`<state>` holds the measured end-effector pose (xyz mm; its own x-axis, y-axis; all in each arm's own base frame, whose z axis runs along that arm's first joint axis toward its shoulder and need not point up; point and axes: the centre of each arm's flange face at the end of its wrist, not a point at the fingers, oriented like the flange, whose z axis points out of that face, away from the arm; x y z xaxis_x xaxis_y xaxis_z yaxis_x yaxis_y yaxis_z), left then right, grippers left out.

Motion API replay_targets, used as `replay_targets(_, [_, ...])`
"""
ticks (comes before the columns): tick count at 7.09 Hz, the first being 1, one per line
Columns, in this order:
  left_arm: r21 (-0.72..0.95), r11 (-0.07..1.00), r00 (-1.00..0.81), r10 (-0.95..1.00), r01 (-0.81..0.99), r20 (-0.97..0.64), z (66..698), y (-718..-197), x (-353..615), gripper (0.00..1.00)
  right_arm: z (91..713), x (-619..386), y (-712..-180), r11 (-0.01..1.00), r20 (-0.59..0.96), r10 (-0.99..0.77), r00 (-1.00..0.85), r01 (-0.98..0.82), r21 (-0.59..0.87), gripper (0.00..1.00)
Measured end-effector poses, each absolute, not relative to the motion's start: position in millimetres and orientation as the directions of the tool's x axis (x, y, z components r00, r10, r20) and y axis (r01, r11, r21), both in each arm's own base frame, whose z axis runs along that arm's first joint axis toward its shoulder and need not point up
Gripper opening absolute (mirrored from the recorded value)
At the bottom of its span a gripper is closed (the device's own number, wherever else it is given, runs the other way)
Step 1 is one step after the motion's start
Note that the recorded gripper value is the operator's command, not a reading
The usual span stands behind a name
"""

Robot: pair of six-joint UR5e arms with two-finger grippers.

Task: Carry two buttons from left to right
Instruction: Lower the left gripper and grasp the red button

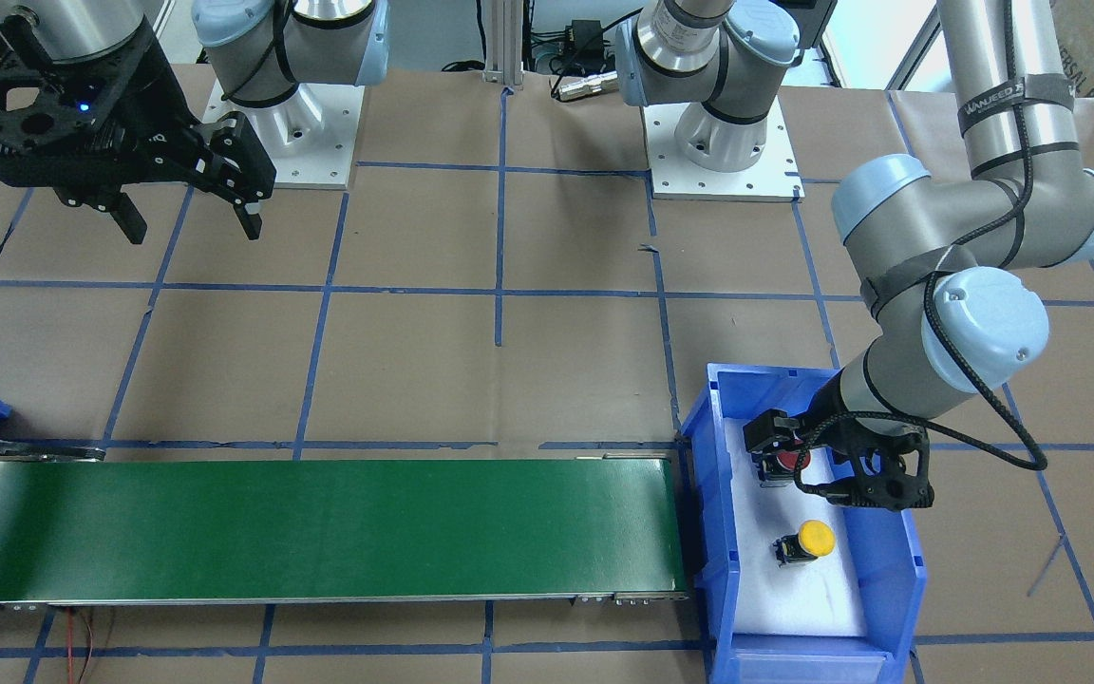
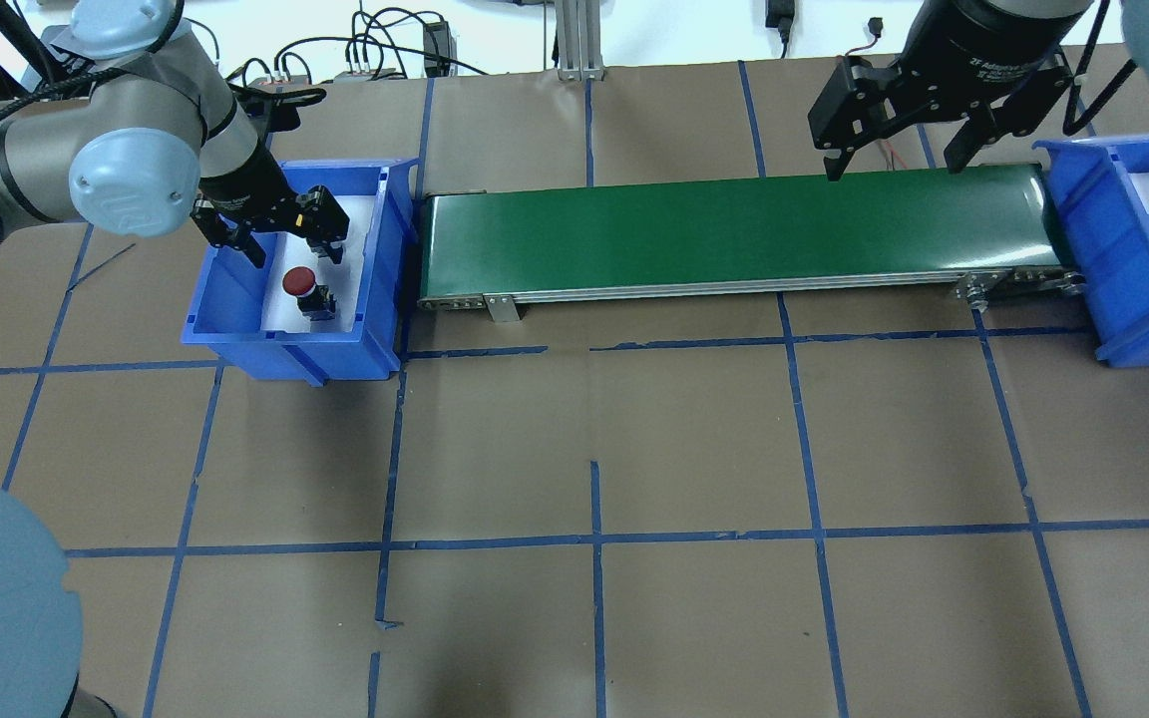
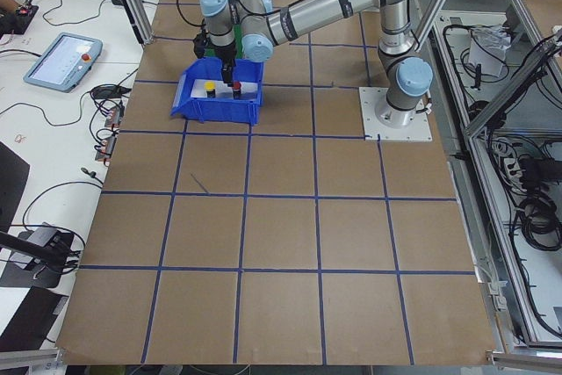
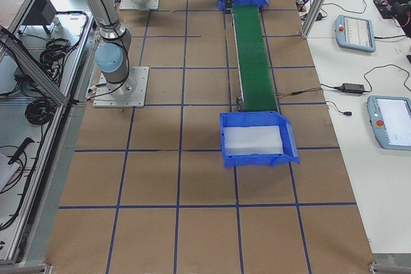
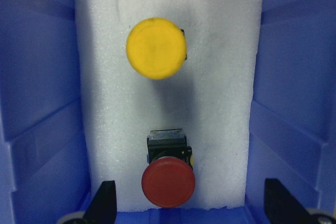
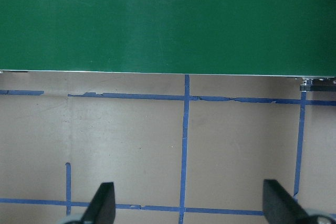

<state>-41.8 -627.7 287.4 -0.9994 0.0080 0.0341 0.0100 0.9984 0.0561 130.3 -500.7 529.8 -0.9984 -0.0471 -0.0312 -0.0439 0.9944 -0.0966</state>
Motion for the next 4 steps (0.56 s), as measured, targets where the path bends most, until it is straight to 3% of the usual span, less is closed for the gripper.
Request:
replay_targets(2, [0.062, 0.998, -0.999, 0.009, 0.011, 0.035, 273, -626, -42, 0.97, 529, 130, -501, 0.994, -0.031, -0.049, -0.998, -0.046, -0.095, 1.0])
replay_targets(3, [0.065, 0.998, -0.999, 0.009, 0.011, 0.034, 264, -624, -42, 0.85, 529, 131, -501, 0.994, -0.031, -0.05, -0.998, -0.047, -0.095, 1.0])
replay_targets(4, [0.064, 0.998, -0.999, 0.009, 0.011, 0.033, 257, -625, -42, 0.8, 529, 131, -501, 0.994, -0.031, -0.051, -0.998, -0.048, -0.095, 1.0])
